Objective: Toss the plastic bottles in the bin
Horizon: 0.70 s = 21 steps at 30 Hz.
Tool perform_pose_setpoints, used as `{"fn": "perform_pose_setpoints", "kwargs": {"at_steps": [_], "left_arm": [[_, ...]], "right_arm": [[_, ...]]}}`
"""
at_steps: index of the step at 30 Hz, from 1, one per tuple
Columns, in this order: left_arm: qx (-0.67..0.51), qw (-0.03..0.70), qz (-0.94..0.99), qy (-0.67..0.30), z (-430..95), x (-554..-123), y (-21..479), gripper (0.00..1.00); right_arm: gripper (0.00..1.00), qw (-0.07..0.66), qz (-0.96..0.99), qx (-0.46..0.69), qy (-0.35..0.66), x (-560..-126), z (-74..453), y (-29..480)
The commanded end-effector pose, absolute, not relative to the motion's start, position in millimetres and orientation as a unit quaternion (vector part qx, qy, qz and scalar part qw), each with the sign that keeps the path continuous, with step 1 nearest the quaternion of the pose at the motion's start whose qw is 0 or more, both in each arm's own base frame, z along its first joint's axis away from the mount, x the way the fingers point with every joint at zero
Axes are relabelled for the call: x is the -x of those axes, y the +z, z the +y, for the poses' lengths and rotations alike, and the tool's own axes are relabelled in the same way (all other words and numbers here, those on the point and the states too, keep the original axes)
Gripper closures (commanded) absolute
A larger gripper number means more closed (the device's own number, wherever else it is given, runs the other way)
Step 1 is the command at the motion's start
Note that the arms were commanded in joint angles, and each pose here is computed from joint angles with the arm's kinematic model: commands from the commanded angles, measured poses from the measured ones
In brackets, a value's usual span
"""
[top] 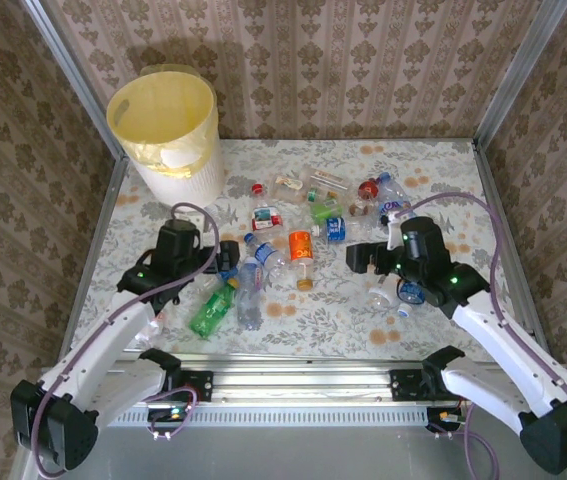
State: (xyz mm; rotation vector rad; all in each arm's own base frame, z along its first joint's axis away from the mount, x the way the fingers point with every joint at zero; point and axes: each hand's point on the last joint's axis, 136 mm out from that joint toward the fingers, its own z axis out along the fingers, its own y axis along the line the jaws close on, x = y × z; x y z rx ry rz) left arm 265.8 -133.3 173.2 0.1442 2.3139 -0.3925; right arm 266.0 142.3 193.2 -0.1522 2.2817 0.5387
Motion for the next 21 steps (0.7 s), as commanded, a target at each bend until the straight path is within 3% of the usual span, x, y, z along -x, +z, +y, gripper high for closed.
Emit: {"fn": "perform_pose_setpoints", "kwargs": {"at_steps": [1,6,12,21], "left_arm": [[-0.066,0.371,0.911,-0.168,-142.4,-255.9,176.4,0.00],[-0.081,0.392,0.896,-0.193,-155.0,-251.5,197.8,0.00],[-0.100,0.427,0.869,-0.227,-166.0,-242.3,229.5,0.00],[-0.096,0.456,0.850,-0.244,-160.3,-230.0,255.8,0.00]], "right_arm": [[0.00,0.320,0.911,0.085,0.245,-247.2,170.6,180.4],[0.01,0.267,0.925,0.100,0.251,-245.1,208.1,143.8],[0.14,0.222,0.937,0.110,0.246,-254.1,242.2,107.9],[0.17,0.194,0.951,0.115,0.212,-268.1,262.1,66.5]]}}
